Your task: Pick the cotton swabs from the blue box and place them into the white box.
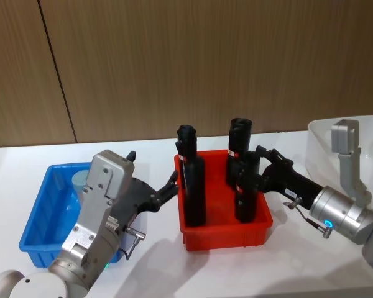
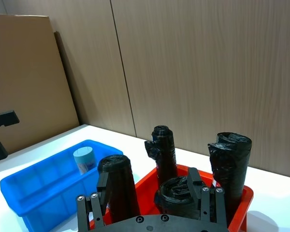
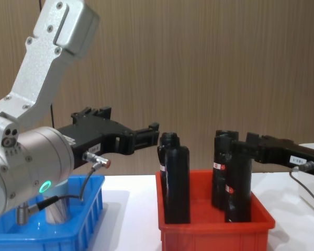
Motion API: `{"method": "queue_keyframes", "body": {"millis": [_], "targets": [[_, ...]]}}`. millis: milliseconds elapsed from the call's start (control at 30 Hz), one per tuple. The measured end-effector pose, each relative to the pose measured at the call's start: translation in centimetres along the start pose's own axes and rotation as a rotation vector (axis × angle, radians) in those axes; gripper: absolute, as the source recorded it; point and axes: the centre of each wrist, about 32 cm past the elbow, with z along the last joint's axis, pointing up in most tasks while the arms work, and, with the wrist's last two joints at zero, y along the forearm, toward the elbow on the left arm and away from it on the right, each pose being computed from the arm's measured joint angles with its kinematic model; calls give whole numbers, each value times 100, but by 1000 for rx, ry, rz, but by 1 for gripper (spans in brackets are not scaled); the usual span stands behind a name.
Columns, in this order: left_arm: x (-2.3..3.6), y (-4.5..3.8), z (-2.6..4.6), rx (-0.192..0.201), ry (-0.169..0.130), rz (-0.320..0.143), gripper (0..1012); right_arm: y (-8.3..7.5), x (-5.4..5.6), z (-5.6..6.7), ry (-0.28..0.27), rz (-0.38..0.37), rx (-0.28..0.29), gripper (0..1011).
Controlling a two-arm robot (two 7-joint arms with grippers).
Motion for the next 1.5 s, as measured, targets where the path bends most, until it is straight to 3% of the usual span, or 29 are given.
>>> {"method": "queue_keyframes", "body": {"millis": [667,1500], "targets": [[0,0,0,0,0,0,999,97,78,2,-18,3,0,1001],[0,0,0,0,0,0,1000,118,217,-52,-27,-45,-30,1001]]}}
